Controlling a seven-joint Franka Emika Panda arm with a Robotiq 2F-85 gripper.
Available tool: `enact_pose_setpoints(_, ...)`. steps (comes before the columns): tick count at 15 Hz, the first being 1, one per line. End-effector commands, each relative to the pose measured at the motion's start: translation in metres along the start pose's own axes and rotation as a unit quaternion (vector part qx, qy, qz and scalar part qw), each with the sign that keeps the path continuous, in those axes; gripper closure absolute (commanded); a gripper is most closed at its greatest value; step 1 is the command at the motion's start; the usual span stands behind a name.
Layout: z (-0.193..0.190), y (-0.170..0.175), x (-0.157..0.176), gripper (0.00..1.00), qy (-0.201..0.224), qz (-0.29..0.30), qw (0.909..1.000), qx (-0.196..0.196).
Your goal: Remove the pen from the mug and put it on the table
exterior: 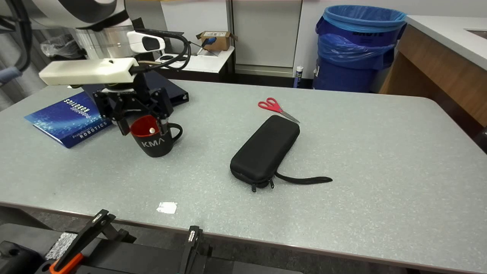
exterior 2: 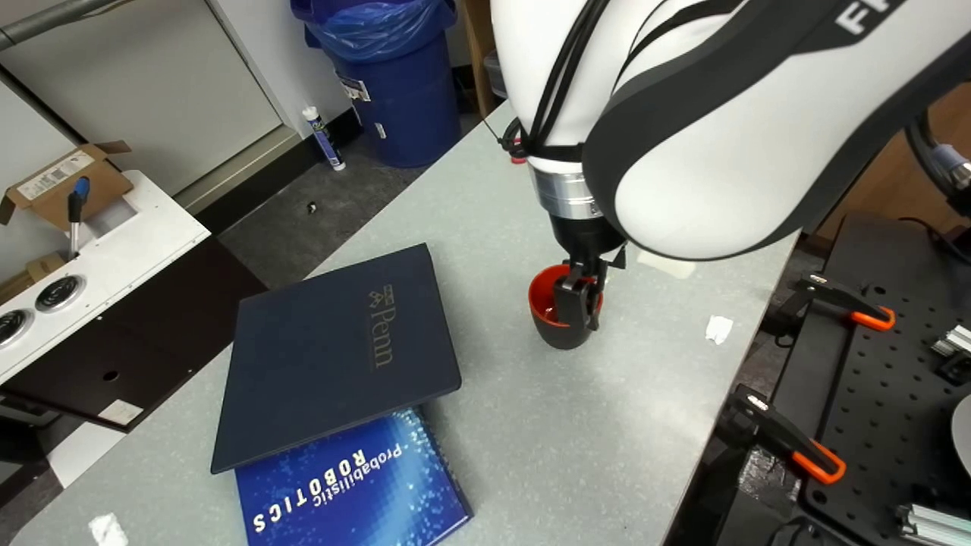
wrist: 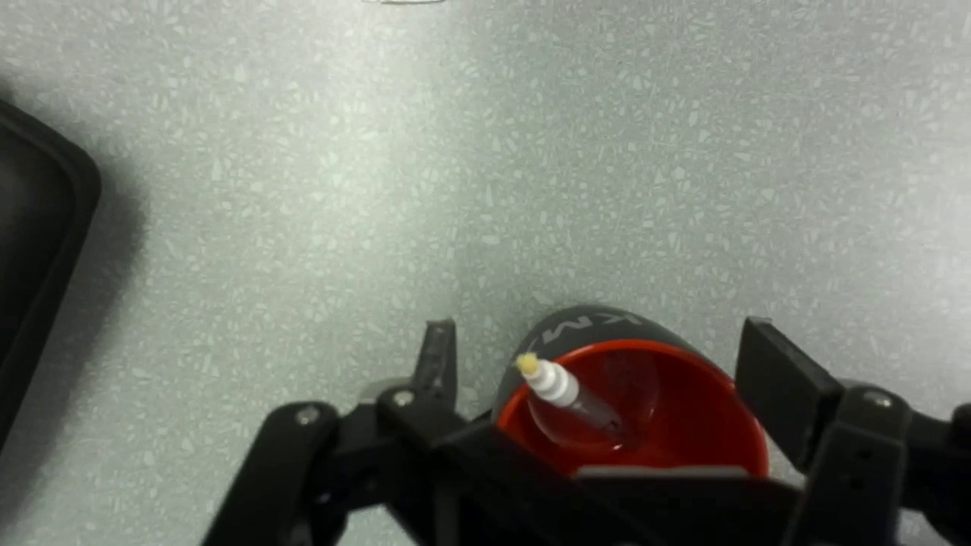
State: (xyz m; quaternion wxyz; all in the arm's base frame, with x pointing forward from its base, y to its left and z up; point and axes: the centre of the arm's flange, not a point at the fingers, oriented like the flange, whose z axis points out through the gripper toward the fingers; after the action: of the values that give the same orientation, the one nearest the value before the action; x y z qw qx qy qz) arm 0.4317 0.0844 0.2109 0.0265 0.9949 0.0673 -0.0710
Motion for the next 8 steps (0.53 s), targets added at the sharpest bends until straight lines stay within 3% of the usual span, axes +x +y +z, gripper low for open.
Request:
enact_pose_setpoints(1, -0.0042, 0.0008, -0.0027, 0.35, 0.004, -0.002, 0.9999, 0.009)
enact_pose_setpoints(8, -0.0136, 0.0055, -0.0059, 0.9, 0.012, 0.005, 0.9998, 0.018)
